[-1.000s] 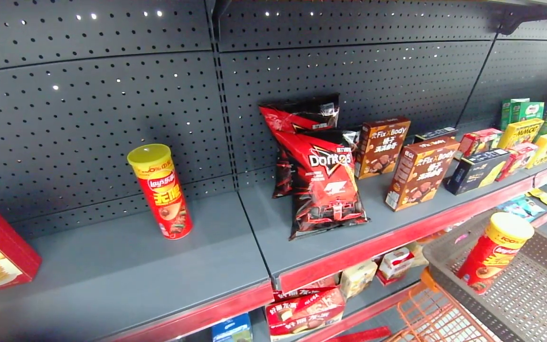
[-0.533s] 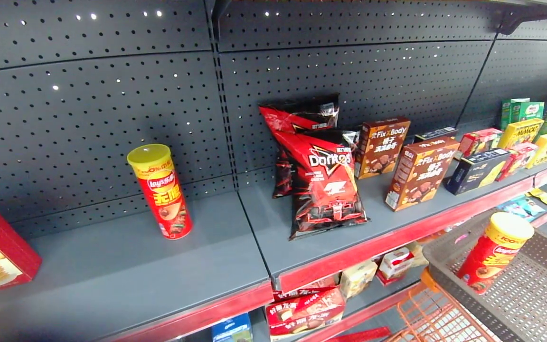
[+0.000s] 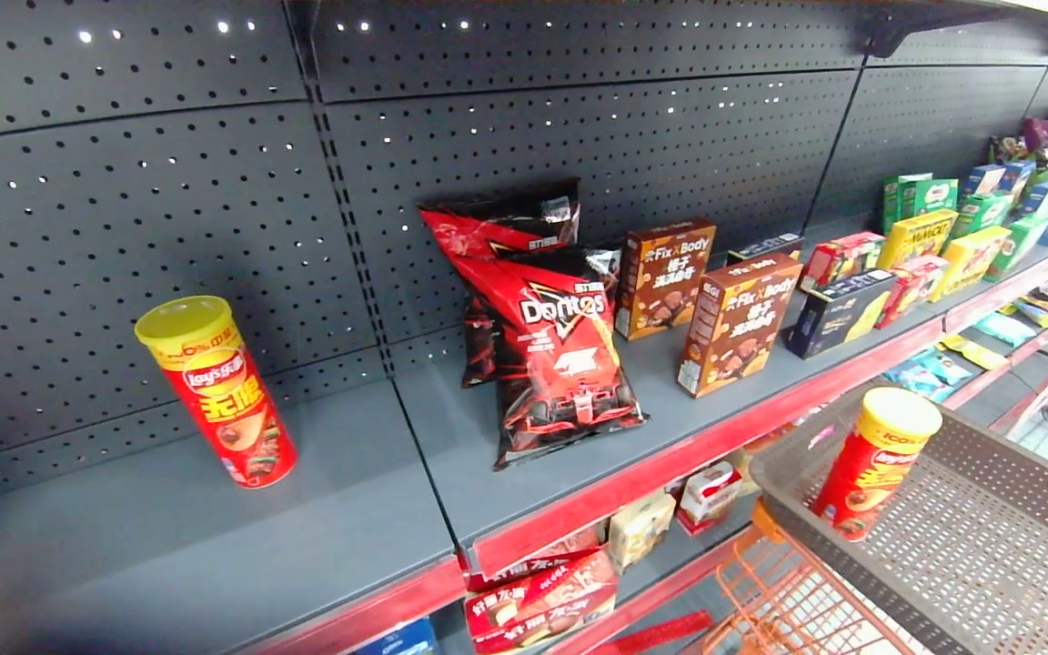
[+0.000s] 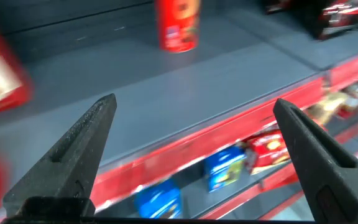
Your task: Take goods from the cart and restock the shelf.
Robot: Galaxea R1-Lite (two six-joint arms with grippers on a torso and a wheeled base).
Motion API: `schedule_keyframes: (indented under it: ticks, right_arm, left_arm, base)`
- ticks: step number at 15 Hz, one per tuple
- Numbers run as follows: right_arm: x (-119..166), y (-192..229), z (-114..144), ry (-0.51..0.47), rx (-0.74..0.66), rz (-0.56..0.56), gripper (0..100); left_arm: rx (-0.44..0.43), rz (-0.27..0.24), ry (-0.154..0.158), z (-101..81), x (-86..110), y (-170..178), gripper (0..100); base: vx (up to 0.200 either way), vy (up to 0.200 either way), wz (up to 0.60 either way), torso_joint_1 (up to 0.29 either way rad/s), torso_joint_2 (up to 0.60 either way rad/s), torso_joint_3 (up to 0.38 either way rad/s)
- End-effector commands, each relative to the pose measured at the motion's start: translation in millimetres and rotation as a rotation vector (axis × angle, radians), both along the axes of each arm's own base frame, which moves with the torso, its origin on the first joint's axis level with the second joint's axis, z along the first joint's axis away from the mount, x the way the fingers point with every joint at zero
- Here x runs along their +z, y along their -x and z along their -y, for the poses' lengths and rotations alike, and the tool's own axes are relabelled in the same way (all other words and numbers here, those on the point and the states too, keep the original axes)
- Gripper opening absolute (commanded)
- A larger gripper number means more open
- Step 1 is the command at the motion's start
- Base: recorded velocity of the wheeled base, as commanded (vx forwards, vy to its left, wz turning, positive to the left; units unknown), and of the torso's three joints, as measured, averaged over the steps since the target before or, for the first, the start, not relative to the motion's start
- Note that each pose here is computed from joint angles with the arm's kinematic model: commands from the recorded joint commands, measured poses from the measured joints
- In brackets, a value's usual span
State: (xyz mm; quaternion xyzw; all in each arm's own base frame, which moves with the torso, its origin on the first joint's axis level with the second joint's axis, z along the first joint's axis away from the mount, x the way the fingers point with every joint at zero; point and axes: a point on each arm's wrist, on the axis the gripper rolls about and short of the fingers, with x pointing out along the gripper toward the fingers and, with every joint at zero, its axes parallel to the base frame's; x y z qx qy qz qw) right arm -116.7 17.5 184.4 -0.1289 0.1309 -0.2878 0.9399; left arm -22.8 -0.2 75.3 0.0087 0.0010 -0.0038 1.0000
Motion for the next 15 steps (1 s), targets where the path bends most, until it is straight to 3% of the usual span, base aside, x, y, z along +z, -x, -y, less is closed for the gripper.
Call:
schedule_keyframes:
  ticks: [1, 7, 11, 15]
  right_arm:
    - [0.4, -0.3, 0.0, 0.0, 0.0, 0.0, 100]
    - [1.2, 0.4, -0.1, 0.002, 0.0, 0.004, 100]
    - [1.6, -0.5, 0.1, 0.003, 0.0, 0.012, 100]
    - [1.0, -1.0, 0.0, 0.003, -0.001, 0.009, 100]
  left_arm:
    - [0.0, 0.001, 0.002, 0.0, 0.0, 0.0, 100]
    - [0.0, 0.001, 0.002, 0.0, 0.0, 0.0, 100]
    - [0.002, 0.001, 0.01, 0.0, 0.0, 0.0, 100]
    - [0.002, 0.001, 0.01, 0.0, 0.0, 0.0, 100]
  base:
    - [0.0, 0.0, 0.0, 0.0, 0.0, 0.0]
    - [0.0, 0.0, 0.0, 0.0, 0.0, 0.0]
    - [-0.2, 0.0, 0.0, 0.007, 0.0, 0.001]
    - [0.0, 0.0, 0.0, 0.0, 0.0, 0.0]
